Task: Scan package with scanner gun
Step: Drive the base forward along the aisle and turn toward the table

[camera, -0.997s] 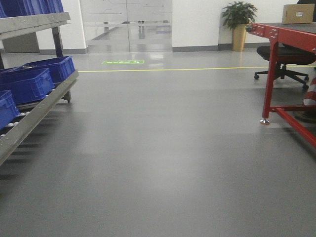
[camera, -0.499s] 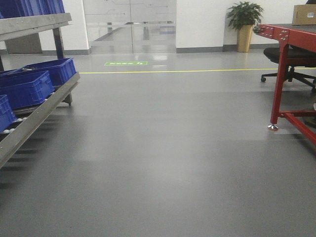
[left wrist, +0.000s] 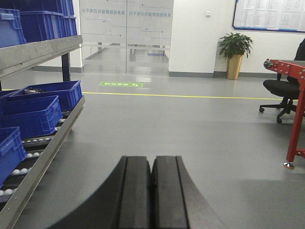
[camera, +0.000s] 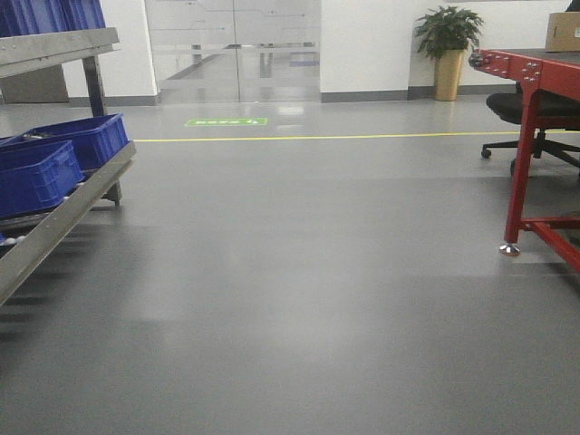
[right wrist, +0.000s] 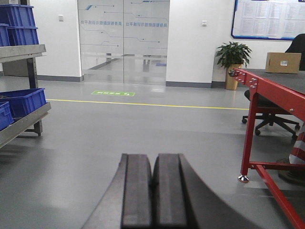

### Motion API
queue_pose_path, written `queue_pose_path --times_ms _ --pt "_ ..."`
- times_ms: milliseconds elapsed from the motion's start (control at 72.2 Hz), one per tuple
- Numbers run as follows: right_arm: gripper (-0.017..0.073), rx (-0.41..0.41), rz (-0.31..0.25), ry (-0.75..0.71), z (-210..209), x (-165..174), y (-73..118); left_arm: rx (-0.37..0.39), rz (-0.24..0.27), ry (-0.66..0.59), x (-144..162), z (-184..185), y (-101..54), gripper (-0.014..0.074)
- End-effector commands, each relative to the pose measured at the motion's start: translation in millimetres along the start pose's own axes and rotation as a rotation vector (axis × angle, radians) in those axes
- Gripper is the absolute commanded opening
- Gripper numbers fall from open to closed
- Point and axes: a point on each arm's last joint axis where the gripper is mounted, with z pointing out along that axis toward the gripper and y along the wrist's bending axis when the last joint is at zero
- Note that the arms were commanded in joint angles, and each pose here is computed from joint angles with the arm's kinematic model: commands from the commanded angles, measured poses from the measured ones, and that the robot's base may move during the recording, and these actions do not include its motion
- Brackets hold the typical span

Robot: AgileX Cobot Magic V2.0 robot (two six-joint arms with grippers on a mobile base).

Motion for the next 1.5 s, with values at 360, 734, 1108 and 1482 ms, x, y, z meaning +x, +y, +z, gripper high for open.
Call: queue_pose_path --times_ms 360,734,1108,1482 --pt "-0.0169 0.001 -0.003 -0.027 -0.3 -2.4 -0.1 0.005 -0.001 -0.021 -2.4 -0.4 -0.3 -0.0111" --pt "-0.0169 0.001 -0.003 -0.027 -0.3 -2.4 -0.1 0.005 -0.001 -0.021 -2.4 -0.4 -0.3 -0.0111" --pt "-0.0169 0.001 -0.003 -0.027 -0.3 -2.4 -0.1 0.005 -0.001 -0.021 -2.4 -0.4 -0.3 -0.0111" --pt "-0.0169 0.001 -0.003 -0.027 -0.3 -2.4 -0.1 0.005 -0.001 -0.021 -2.4 -0.4 -0.3 -0.0111"
